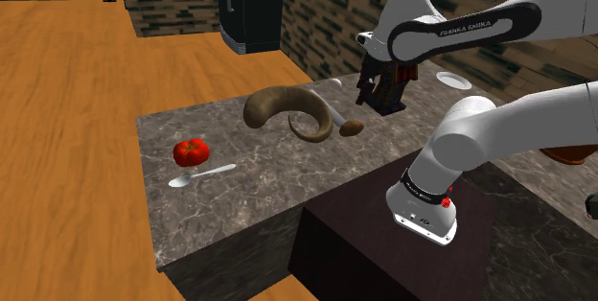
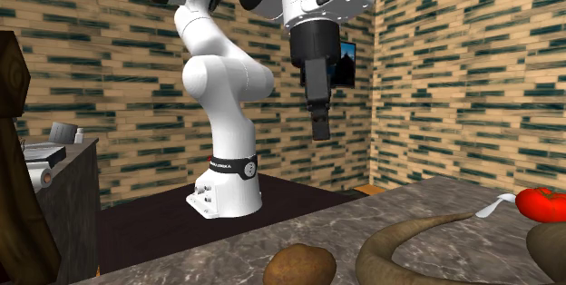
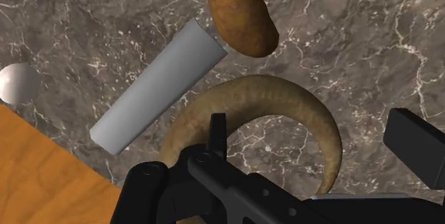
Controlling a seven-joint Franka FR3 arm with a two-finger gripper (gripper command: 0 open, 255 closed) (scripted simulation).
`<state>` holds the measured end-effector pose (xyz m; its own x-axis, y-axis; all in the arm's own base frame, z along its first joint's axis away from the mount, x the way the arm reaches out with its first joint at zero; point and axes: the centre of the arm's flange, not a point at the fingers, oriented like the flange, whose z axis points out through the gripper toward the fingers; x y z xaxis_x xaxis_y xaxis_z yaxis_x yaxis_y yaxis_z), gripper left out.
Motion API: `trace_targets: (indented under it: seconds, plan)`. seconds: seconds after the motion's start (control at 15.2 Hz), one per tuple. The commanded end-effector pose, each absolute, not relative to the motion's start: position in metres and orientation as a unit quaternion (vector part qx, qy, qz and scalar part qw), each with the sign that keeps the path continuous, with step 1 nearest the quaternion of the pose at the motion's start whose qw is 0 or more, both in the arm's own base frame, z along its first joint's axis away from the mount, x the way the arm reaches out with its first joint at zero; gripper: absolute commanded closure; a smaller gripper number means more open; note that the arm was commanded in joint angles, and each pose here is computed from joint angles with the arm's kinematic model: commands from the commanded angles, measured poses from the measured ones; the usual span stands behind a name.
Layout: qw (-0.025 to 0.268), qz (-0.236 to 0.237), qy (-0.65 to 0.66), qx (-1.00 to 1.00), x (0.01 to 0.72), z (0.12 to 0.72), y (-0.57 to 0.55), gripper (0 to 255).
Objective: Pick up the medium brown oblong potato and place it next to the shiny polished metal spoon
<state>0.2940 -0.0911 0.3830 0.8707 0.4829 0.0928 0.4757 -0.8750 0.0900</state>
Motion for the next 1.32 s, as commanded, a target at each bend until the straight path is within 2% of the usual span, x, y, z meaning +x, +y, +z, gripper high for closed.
trace_targets:
  seconds: [0.0, 0.59, 1.25]
  plan:
    - [0.036, 0.052, 0.269, 0.961, 0.292, 0.358, -0.097, 0]
    - [0.050, 0.030, 0.354, 0.933, 0.290, 0.248, -0.134, 0]
    - [0.051, 0.028, 0.361, 0.931, 0.294, 0.200, -0.140, 0]
